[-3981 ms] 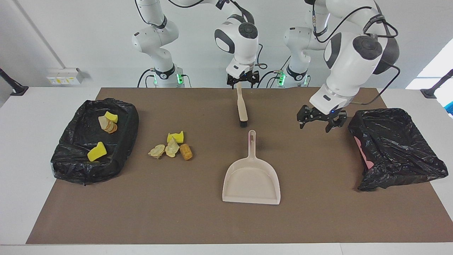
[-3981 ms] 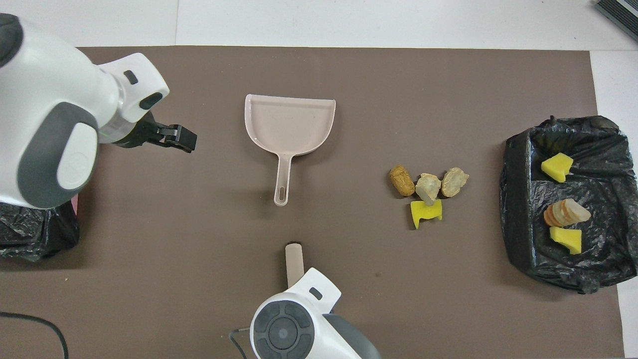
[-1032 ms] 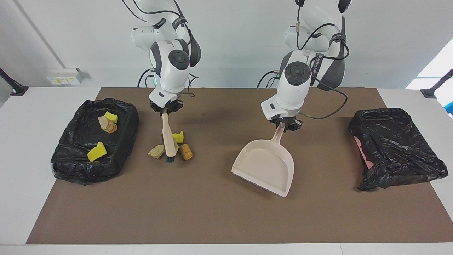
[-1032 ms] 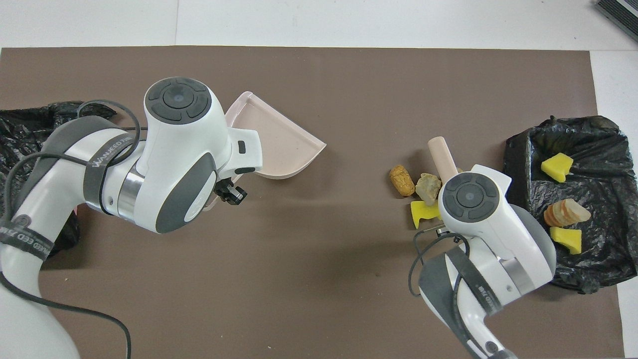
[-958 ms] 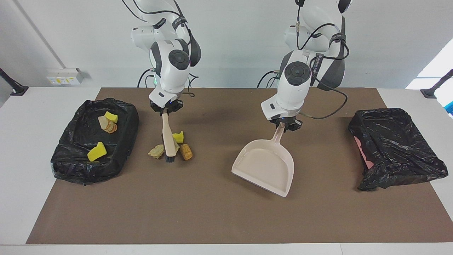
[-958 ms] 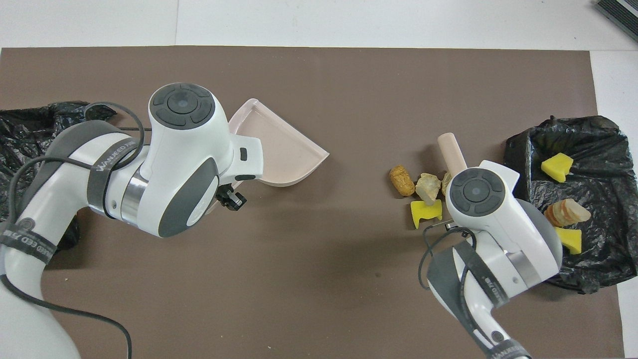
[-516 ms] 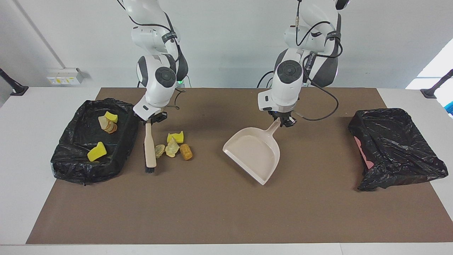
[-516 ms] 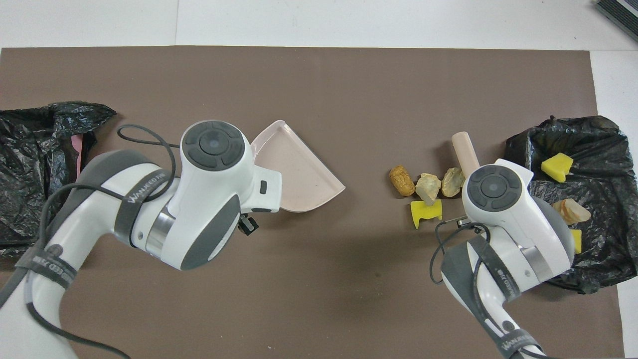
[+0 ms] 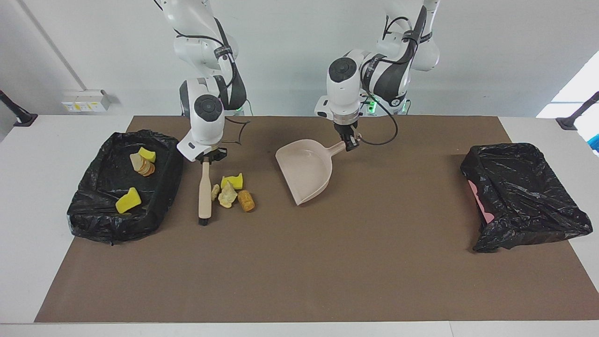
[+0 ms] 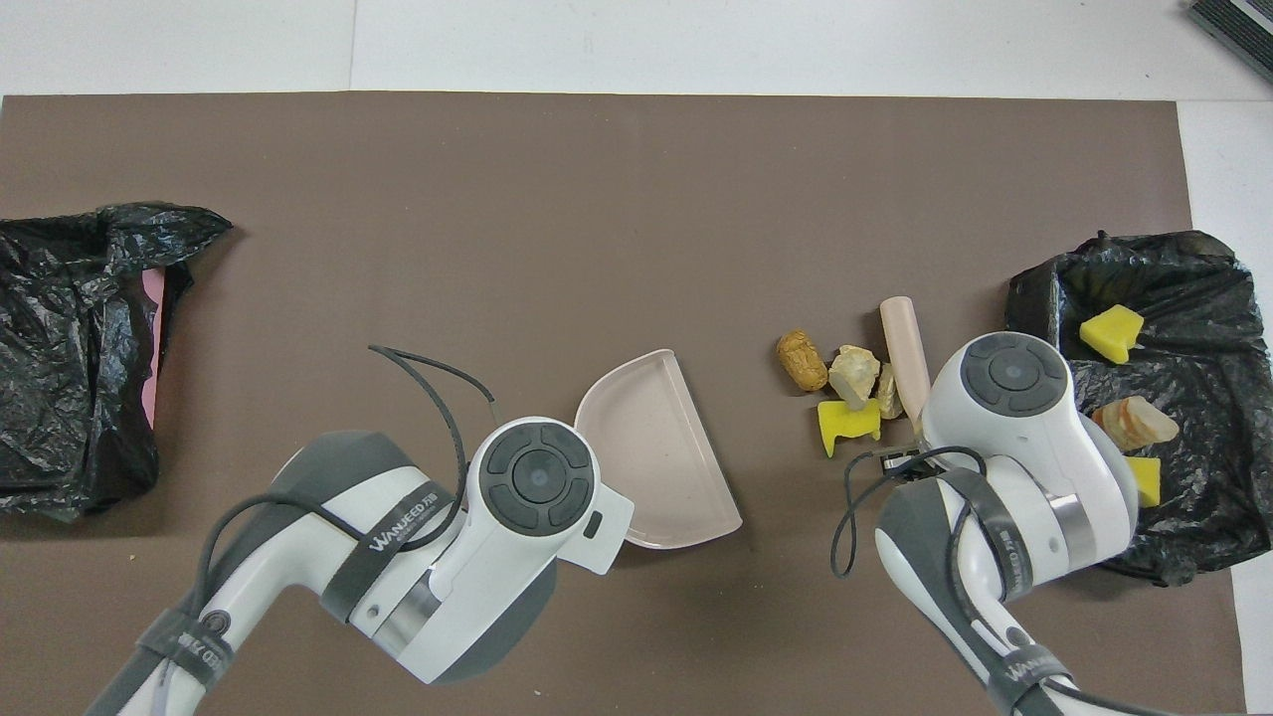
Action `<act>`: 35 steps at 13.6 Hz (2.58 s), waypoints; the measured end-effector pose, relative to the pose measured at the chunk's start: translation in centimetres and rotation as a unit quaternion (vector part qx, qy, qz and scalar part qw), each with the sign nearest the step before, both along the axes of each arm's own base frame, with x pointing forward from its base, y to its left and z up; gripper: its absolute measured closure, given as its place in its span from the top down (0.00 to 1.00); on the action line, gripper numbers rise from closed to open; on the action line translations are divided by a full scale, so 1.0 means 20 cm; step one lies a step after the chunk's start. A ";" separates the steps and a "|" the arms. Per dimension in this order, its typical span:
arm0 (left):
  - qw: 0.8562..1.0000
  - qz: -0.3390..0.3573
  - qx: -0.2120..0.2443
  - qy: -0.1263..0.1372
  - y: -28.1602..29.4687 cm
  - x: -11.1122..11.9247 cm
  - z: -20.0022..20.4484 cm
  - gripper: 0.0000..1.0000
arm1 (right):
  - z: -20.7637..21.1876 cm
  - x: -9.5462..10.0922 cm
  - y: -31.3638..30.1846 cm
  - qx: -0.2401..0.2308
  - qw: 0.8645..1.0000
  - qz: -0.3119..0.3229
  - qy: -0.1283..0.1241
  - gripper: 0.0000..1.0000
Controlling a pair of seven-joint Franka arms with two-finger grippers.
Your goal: Sweep and dump trash in bin
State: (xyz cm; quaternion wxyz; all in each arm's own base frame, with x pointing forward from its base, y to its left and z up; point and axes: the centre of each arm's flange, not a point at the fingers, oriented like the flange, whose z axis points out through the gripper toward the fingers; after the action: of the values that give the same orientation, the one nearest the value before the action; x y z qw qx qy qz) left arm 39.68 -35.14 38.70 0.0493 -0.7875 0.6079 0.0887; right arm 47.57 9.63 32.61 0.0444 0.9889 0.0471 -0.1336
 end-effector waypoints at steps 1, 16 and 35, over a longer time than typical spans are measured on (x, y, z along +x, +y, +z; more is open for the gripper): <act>1.000 0.002 0.001 0.001 0.00 0.00 -0.02 0.33 | -0.02 -0.01 0.07 0.030 1.000 0.002 0.007 0.26; 0.999 -0.015 -0.002 -0.033 -0.01 0.04 -0.17 0.33 | 0.45 0.08 0.31 0.163 0.986 0.036 -0.016 0.26; 0.998 0.043 0.013 -0.051 0.39 0.35 -0.15 0.33 | 0.04 0.40 0.77 0.079 0.964 0.254 0.019 0.26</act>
State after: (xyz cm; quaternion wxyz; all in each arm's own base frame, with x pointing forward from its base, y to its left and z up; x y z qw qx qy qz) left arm 46.76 -27.30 35.68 0.0867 -0.8156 0.5690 0.0589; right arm 55.60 24.95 33.50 -0.0023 0.9423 0.3076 -0.1322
